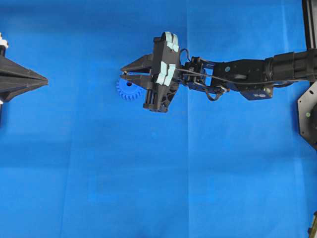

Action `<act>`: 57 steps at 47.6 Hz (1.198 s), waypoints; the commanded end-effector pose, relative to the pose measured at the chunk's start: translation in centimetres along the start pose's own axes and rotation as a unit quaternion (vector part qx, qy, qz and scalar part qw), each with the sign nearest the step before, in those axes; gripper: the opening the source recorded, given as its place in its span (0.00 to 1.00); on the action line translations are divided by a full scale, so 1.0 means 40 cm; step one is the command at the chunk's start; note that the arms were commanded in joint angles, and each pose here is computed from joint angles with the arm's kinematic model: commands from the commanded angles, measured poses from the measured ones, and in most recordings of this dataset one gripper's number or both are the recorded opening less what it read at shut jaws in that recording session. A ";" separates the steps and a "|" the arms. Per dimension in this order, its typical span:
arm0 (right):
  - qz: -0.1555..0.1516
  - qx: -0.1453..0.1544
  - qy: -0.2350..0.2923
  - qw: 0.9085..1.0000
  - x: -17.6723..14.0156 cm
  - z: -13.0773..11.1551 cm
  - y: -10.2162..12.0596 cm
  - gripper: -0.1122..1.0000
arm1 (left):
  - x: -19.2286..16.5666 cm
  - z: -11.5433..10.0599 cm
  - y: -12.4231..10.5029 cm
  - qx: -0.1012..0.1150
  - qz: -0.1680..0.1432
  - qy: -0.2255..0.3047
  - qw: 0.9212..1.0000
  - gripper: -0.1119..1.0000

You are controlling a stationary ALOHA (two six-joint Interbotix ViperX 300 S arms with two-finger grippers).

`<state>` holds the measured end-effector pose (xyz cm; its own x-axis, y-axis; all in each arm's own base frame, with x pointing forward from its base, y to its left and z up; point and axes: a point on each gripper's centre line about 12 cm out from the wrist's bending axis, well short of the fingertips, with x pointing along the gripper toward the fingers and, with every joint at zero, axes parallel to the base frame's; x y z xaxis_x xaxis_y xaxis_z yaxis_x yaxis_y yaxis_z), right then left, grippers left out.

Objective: Insert the shaft placed at a random location into the center hole of the small gear at another random location.
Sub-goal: 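Align the held shaft above the gear's center hole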

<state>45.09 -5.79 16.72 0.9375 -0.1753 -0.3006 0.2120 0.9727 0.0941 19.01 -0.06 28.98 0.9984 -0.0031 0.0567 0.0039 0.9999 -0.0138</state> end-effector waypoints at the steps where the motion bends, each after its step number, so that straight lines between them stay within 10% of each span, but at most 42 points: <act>1: 0.001 0.004 -0.019 1.000 0.004 0.012 0.005 0.13 | 0.003 0.009 0.001 0.000 0.001 -0.005 1.000 0.10; 18: -0.005 0.013 -0.001 1.000 0.021 -0.043 -0.002 0.13 | 0.002 0.007 0.000 0.000 0.000 -0.003 1.000 0.10; 57: 0.005 -0.003 -0.041 0.999 -0.031 0.036 0.010 0.13 | 0.003 0.005 0.001 0.000 0.001 -0.001 1.000 0.10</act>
<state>44.40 -5.52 16.65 0.9457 -0.1767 -0.2728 0.2081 0.9739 0.0904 19.01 -0.06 28.84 0.9988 -0.0031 0.0491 0.0037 0.9999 -0.0138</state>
